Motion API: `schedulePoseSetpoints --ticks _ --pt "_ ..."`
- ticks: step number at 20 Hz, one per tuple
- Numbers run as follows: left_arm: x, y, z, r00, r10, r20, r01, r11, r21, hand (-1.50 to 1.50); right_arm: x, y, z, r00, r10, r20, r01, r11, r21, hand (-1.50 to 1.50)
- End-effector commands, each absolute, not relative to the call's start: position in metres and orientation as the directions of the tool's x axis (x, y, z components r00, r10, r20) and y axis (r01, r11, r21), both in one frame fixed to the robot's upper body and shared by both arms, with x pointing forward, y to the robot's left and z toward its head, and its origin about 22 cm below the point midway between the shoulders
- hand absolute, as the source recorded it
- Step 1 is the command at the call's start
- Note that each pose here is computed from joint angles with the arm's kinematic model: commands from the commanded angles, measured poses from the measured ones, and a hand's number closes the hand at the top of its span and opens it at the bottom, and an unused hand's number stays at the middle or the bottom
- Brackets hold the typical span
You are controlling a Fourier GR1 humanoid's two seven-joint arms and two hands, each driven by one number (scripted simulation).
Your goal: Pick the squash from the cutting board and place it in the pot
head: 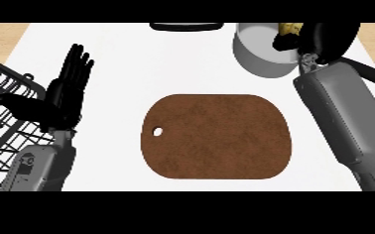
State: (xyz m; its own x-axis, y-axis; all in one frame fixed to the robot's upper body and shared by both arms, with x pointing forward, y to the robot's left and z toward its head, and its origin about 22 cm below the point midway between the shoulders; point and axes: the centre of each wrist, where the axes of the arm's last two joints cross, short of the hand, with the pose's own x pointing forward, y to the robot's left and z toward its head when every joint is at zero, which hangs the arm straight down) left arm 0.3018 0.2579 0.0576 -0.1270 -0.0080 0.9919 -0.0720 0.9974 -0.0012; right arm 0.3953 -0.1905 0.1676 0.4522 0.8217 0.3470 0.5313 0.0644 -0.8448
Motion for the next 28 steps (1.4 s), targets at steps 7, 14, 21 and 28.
schedulePoseSetpoints --ticks 7,14,21,28 --pt "0.305 0.265 0.077 -0.216 -0.064 0.974 -0.092 0.995 0.045 0.00 0.404 -0.257 0.124 0.508 0.795 0.333 0.492 0.050 -0.869 1.50" --pt "0.306 0.261 0.084 -0.201 -0.043 0.979 -0.084 0.996 0.027 0.00 0.403 -0.300 0.088 0.563 0.699 0.440 0.400 0.235 -0.886 1.50" --pt "0.306 0.261 0.078 -0.198 -0.038 0.979 -0.064 0.998 0.026 0.00 0.411 -0.285 0.067 0.445 0.721 0.532 0.330 0.420 -0.845 -1.50" --pt "0.308 0.286 0.082 -0.174 -0.041 0.984 -0.088 0.996 0.026 0.00 0.412 -0.294 0.097 0.222 0.671 0.708 0.537 0.522 -0.663 -1.50"
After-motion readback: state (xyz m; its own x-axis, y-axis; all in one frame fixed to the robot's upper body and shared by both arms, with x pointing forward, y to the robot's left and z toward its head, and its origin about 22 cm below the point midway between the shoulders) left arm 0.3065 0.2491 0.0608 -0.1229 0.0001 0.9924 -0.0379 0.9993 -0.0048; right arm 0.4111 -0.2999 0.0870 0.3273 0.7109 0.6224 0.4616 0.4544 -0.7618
